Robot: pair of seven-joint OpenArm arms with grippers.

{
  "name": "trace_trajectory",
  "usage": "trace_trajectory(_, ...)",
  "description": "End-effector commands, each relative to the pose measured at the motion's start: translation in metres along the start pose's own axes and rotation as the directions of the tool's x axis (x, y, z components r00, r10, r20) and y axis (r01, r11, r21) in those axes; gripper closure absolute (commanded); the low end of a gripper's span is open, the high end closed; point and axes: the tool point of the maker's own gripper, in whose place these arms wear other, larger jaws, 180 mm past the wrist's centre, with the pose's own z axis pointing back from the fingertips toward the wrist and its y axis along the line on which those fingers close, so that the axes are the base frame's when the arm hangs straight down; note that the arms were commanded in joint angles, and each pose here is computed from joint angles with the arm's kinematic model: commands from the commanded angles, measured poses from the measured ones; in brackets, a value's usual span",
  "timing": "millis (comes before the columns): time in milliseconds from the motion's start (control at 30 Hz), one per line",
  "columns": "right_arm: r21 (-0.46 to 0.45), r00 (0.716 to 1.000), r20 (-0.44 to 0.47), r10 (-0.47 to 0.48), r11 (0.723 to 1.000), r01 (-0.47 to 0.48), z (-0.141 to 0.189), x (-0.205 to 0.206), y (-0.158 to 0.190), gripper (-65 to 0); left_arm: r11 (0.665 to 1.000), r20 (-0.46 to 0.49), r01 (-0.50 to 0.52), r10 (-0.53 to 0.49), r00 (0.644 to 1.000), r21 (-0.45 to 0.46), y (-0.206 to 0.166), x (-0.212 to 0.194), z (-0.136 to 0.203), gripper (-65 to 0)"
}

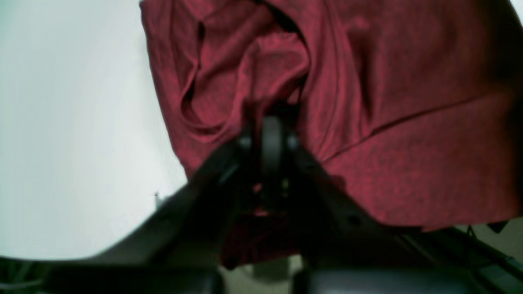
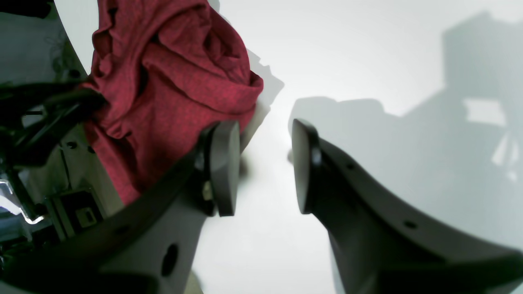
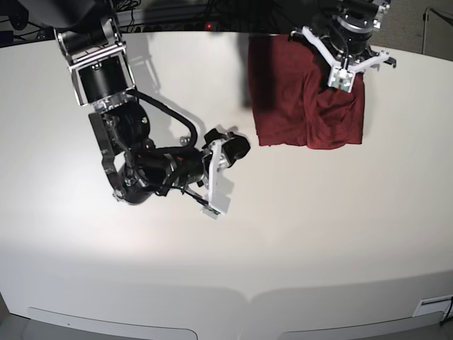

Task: Fold the T-shirt properly
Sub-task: 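Press the folded bundle with the left gripper and tuck its edges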

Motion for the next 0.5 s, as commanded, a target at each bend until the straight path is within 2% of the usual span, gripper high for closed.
trace_trajectory(0, -0.003, 0.998, 0.046, 0.036, 0.999, -0.036, 0.008, 0.019, 0.000, -22.0, 1.000, 0.019, -0.004, 0.004, 1.000, 0.015, 0.004, 0.005, 0.003, 0.0)
trace_trajectory(100, -0.003, 0.998, 0.046, 0.036, 0.999, -0.036, 0.008, 0.019, 0.000, -22.0, 0.990, -0.012, -0.052, 0.054, 0.998, 0.130, 0.024, -0.002, 0.005, 0.0)
trace_trajectory(233, -0.003, 0.998, 0.046, 0.036, 0.999, -0.036, 0.008, 0.019, 0.000, -22.0, 0.940, -0.032, -0.094, 0.110, 0.993, 0.328, 0.059, -0.015, 0.016, 0.0)
trace_trajectory(300, -0.003, 0.998, 0.046, 0.036, 0.999, -0.036, 0.008, 0.019, 0.000, -22.0, 0.923, -0.043, -0.125, 0.150, 0.988, 0.364, 0.065, -0.024, 0.021, 0.0)
trace_trajectory(467, -0.003, 0.998, 0.046, 0.036, 0.999, -0.036, 0.008, 0.019, 0.000, -22.0, 0.907, -0.089, -0.167, 0.217, 0.972, 0.387, 0.063, -0.048, 0.031, 0.0)
